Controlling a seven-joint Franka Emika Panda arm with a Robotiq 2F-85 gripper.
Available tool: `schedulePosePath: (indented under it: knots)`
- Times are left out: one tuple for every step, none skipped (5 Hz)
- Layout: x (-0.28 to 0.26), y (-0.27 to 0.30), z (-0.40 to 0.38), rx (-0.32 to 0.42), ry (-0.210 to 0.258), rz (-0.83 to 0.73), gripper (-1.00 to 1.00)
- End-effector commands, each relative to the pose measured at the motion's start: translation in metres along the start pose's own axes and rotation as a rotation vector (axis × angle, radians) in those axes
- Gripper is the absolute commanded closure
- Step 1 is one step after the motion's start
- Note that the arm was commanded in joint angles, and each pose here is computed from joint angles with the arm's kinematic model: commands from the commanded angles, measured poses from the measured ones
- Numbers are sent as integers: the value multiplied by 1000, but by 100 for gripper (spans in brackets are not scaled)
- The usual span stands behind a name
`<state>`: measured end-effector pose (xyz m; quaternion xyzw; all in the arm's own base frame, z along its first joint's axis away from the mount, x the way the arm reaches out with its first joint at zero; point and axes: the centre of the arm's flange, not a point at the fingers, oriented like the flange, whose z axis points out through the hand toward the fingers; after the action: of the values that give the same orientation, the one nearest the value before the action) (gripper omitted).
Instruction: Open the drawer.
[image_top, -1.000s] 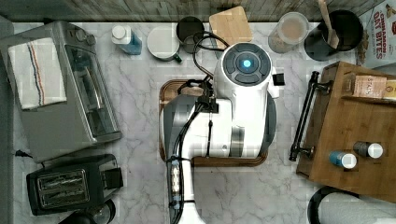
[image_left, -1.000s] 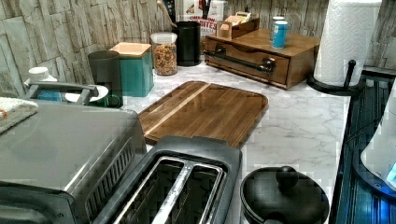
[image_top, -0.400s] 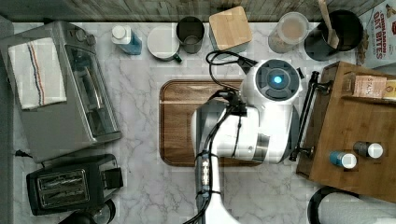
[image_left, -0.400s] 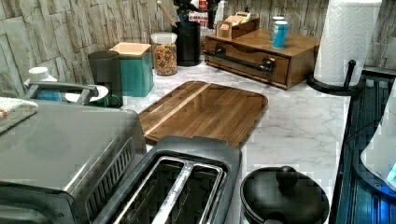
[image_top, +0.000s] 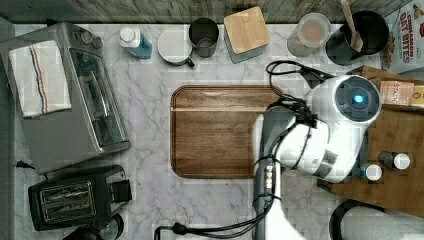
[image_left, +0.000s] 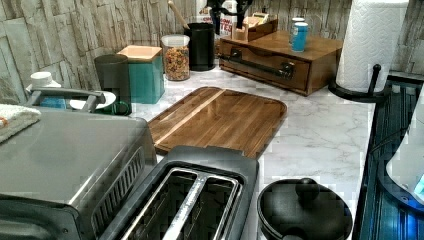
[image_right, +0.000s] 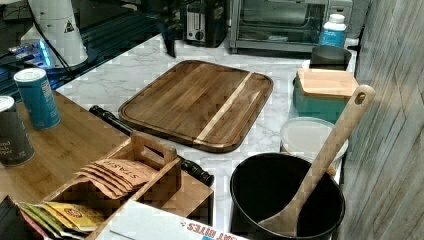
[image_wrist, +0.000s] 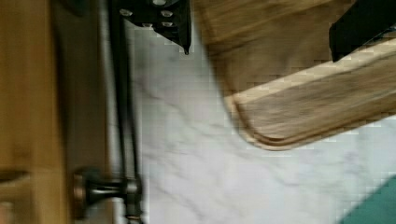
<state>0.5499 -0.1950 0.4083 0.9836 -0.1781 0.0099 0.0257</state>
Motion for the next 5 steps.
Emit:
schedulePosePath:
  knots:
    - [34,44,16,-50,57,-37,-100]
    - [30,32,22,-85,83,-61,-100]
    - [23,19,29,-148,69,-91,-100]
    - [22,25,38,-141,83,-82,-100]
    - [22,30,44,-190,73,-61,-100]
